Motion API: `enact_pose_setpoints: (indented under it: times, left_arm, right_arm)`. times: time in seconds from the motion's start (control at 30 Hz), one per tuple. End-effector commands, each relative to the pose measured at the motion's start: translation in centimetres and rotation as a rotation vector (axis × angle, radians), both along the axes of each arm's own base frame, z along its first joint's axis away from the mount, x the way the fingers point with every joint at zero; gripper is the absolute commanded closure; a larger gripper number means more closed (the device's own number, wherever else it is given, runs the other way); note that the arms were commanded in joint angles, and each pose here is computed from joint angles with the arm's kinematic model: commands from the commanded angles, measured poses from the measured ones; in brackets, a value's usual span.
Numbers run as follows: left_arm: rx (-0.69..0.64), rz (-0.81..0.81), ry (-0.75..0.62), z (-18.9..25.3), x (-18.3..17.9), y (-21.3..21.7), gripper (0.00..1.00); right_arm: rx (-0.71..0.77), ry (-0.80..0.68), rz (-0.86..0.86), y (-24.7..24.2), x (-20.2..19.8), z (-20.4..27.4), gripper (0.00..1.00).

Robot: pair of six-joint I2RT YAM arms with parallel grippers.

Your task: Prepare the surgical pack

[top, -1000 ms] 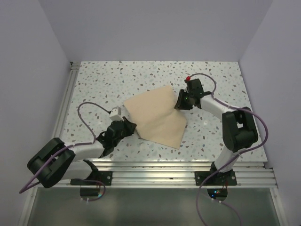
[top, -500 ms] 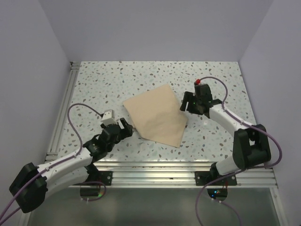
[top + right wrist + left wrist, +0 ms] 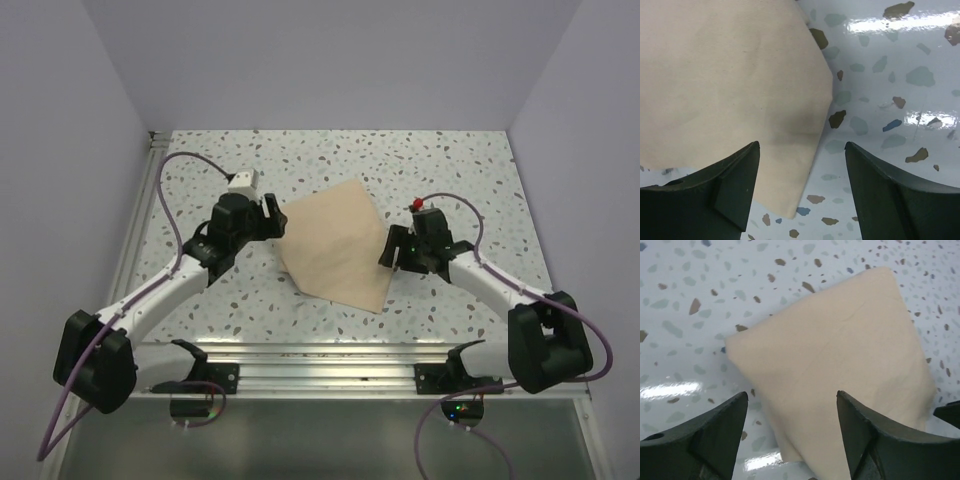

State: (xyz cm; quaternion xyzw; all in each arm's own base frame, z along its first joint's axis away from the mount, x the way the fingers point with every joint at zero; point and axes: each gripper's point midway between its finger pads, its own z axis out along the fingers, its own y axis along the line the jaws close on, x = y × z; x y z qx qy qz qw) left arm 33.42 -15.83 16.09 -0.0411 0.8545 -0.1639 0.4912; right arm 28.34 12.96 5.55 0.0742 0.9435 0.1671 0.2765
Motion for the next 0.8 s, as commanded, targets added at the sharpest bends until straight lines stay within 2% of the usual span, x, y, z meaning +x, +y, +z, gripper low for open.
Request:
enact_pose_setpoints:
  times: [0.0, 0.1, 0.27, 0.3, 0.43, 0.47, 0.57, 0.77]
  left_arm:
    - [-0.034, -0.246, -0.07, 2.8, 0.3, -3.9, 0.27]
    - [-0.083, -0.295, -0.091, 2.9, -0.7, -5.1, 0.32]
    - [-0.032, -0.181, 0.058, -1.4, -4.4, -4.4, 0.22]
    - [-0.044, -0.162, 0.109, -3.3, -5.7, -4.3, 0.21]
    - [-0.127, -0.168, 0.144, -5.2, -9.7, -5.6, 0.21]
    - [-0.15, -0.144, 0.15, -5.4, -9.9, -5.6, 0.22]
    - [-0.138, -0.122, 0.165, -6.7, -10.6, -5.2, 0.22]
    - [-0.108, -0.118, 0.116, -6.9, -8.6, -6.0, 0.2]
  right_arm:
    - [-0.005, -0.123, 0.0, 0.7, 1.8, 3.0, 0.29]
    - [-0.052, -0.139, 0.006, 0.2, 2.5, 3.4, 0.3]
    - [-0.189, -0.12, 0.077, -0.5, 4.9, 3.5, 0.24]
    - [-0.192, -0.125, 0.091, -0.3, 5.4, 4.0, 0.23]
    - [-0.156, -0.141, 0.184, 1.5, 6.6, 4.1, 0.24]
    - [-0.187, -0.087, 0.198, 1.2, 6.4, 2.8, 0.24]
    - [-0.199, -0.08, 0.216, 1.4, 7.0, 2.9, 0.25]
    - [-0.185, -0.061, 0.243, 1.9, 7.0, 1.7, 0.29]
